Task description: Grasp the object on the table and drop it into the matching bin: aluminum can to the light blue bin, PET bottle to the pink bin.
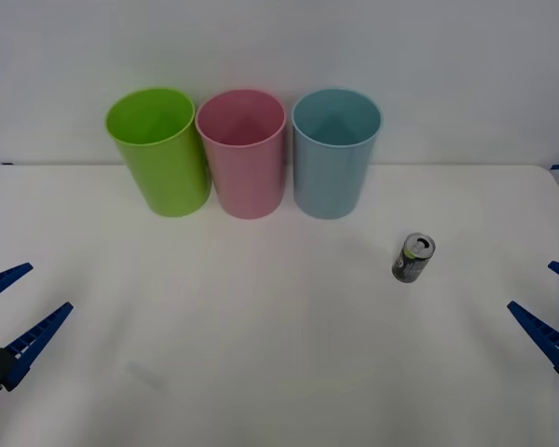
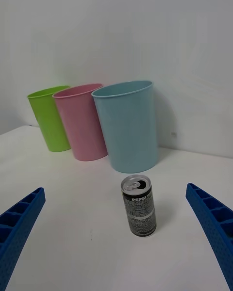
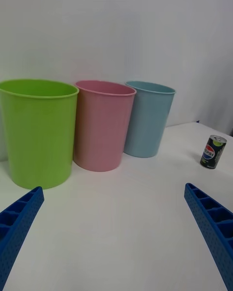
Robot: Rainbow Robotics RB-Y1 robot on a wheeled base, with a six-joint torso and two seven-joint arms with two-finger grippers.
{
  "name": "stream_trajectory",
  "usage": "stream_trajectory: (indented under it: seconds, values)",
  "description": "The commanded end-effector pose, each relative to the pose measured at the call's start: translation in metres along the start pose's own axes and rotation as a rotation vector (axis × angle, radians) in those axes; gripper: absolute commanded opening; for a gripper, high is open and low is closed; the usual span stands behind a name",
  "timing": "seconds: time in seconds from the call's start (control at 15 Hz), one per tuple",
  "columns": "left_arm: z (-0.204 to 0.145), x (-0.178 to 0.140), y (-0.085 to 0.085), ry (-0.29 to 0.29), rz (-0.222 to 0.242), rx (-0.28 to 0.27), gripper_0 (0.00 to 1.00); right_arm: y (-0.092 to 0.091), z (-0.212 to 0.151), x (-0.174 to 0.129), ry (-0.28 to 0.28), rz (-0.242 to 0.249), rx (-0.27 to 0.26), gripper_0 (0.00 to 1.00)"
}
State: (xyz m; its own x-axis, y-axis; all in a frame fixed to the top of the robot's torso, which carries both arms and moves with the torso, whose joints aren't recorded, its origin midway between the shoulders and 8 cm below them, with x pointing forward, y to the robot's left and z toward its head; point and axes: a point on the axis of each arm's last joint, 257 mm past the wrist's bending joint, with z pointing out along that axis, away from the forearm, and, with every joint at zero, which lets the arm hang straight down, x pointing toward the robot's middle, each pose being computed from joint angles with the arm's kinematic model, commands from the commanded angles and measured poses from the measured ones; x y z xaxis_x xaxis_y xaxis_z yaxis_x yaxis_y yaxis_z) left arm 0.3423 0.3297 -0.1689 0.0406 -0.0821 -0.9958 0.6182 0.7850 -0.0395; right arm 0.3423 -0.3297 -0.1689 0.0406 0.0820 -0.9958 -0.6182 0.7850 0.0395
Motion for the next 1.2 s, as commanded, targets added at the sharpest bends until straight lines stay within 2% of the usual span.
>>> stream_trajectory:
  seconds: [0.07, 0.4, 0.67, 0.73, 0.93, 1.0, 1.07, 1.2]
  values:
    - [0.000, 0.000, 0.000, 0.000, 0.000, 0.000, 1.00, 0.000, 0.000, 0.000, 0.000, 0.000, 0.000, 1.00]
    - [0.000, 0.000, 0.000, 0.000, 0.000, 0.000, 1.00, 0.003, -0.012, 0.009, 0.038, 0.007, 0.009, 1.00]
    - [0.000, 0.000, 0.000, 0.000, 0.000, 0.000, 1.00, 0.003, -0.016, 0.028, 0.064, 0.021, 0.021, 1.00]
    - [0.000, 0.000, 0.000, 0.000, 0.000, 0.000, 1.00, 0.003, -0.017, 0.034, 0.070, 0.011, 0.023, 1.00]
    - [0.000, 0.000, 0.000, 0.000, 0.000, 0.000, 1.00, -0.002, -0.011, 0.048, 0.088, -0.102, 0.053, 1.00]
    - [0.000, 0.000, 0.000, 0.000, 0.000, 0.000, 1.00, -0.002, -0.008, 0.053, 0.095, -0.121, 0.060, 1.00]
    - [0.000, 0.000, 0.000, 0.000, 0.000, 0.000, 1.00, -0.003, -0.005, 0.060, 0.106, -0.133, 0.073, 1.00]
    - [0.000, 0.000, 0.000, 0.000, 0.000, 0.000, 1.00, -0.006, 0.003, 0.074, 0.123, -0.112, 0.099, 1.00]
